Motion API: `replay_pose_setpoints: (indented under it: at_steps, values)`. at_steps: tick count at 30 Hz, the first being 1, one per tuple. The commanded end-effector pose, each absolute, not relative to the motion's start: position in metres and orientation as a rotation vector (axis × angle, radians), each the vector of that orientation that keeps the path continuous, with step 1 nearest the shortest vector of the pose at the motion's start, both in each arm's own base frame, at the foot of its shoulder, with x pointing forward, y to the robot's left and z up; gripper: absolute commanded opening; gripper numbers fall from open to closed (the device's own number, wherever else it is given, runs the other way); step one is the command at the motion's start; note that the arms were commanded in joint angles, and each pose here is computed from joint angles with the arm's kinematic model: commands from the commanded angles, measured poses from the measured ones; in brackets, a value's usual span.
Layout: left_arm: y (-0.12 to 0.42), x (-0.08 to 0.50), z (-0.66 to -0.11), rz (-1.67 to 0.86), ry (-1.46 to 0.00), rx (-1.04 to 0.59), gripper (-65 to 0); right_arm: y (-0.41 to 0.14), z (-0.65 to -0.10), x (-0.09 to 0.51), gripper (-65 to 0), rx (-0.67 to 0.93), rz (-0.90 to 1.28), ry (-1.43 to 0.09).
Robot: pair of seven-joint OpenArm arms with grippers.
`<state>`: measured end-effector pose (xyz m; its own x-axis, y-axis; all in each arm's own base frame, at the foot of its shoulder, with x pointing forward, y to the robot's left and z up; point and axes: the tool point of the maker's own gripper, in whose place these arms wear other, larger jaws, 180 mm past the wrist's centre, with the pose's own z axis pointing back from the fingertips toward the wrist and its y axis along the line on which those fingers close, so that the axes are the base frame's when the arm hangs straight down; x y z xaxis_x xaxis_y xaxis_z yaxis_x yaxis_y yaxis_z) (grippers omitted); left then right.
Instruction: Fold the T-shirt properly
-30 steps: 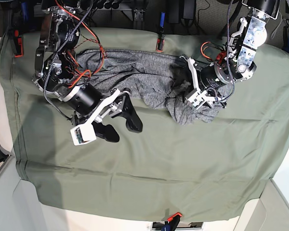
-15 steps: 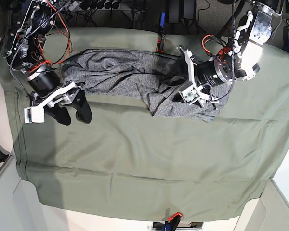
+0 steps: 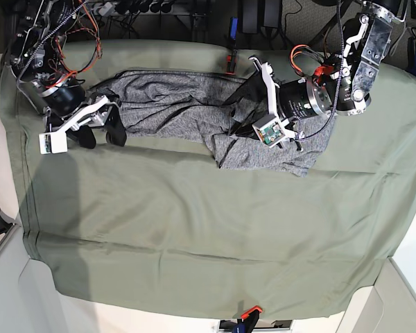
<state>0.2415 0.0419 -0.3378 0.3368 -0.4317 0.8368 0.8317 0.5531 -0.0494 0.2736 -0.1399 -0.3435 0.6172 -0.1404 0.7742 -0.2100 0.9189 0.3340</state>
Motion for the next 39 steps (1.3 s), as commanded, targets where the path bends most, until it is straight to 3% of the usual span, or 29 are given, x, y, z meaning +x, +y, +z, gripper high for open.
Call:
replay_pose_setpoints:
  at_steps: [1,10,16,23,25,28,29,39]
  values:
    - [0.039,0.245,-0.325,-0.887,-0.928,-0.548,-25.5,-0.146,-0.339,0.276,-22.6,0.408,0.047,-0.937]
    - [0.041,0.246,-0.326,-0.884,-0.926,-0.540,-25.5,-0.159,-0.382,0.256,-22.6,0.409,0.006,-0.810]
    - [0.057,0.258,-0.320,-0.850,-0.955,-0.498,-25.5,-0.110,-0.418,0.236,-22.6,0.569,0.024,-0.677]
    - [0.096,0.282,-0.300,-0.742,-1.027,-0.428,-25.5,-0.056,-0.401,0.236,-23.3,0.710,0.072,-0.700]
    - [0.106,0.287,-0.295,-0.707,-1.043,-0.420,-25.5,-0.051,-0.396,0.239,-31.9,0.715,0.068,-0.722]
    - [0.118,0.293,-0.287,-0.671,-1.071,-0.404,-25.5,-0.052,-0.393,0.243,-61.9,0.694,0.075,-0.751]
    - [0.121,0.294,-0.285,-0.664,-1.077,-0.396,-25.5,-0.055,-0.393,0.245,-65.0,0.676,0.075,-0.765]
    - [0.133,0.293,-0.293,-0.656,-1.039,-0.365,-25.5,-0.164,-0.367,0.289,-65.0,0.444,-0.062,-0.950]
